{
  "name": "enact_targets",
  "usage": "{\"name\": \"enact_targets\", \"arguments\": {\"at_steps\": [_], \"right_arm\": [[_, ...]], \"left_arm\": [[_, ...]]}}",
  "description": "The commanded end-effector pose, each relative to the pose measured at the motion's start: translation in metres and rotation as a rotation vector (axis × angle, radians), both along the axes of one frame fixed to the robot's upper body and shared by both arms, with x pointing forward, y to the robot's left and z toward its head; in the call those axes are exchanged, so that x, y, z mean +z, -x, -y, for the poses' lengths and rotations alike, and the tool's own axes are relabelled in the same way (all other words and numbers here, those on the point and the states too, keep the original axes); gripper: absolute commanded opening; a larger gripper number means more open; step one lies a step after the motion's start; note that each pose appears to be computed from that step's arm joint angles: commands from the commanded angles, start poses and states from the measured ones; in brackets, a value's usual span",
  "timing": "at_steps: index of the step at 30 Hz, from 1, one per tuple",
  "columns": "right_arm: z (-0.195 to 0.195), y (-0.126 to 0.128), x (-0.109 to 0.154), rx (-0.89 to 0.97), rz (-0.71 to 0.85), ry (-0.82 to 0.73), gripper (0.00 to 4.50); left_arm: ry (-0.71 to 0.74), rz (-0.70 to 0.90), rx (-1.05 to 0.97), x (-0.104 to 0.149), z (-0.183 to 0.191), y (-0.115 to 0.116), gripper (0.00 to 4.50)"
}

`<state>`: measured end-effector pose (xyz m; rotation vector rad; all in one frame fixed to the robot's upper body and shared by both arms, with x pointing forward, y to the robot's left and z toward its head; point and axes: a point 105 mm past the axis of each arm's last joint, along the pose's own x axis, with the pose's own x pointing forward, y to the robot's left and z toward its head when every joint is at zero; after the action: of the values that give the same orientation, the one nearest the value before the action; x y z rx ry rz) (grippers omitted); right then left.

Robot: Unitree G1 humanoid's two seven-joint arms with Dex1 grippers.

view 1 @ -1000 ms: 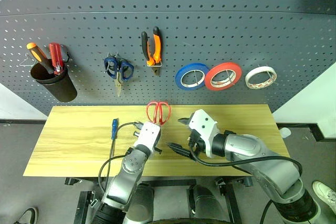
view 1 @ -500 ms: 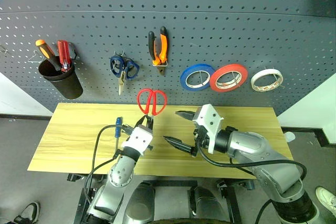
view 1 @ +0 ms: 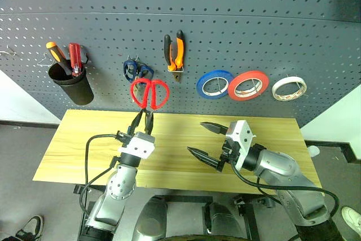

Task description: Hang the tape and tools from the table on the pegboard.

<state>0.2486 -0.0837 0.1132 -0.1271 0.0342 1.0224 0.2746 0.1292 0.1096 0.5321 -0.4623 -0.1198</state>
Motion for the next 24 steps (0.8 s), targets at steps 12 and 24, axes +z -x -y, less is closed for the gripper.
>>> {"name": "enact_targets", "arguments": {"at_steps": [12, 24], "right_arm": [[-0.002, -0.002, 0.014, 0.031, 0.073, -0.051, 4.50], [-0.002, -0.002, 0.014, 0.020, 0.084, -0.049, 4.50]], "left_arm": [[0.009, 0.085, 0.103, 0.015, -0.019, -0.011, 0.96], [0.047, 0.041, 0.120, 0.010, -0.026, -0.036, 0.96]]}}
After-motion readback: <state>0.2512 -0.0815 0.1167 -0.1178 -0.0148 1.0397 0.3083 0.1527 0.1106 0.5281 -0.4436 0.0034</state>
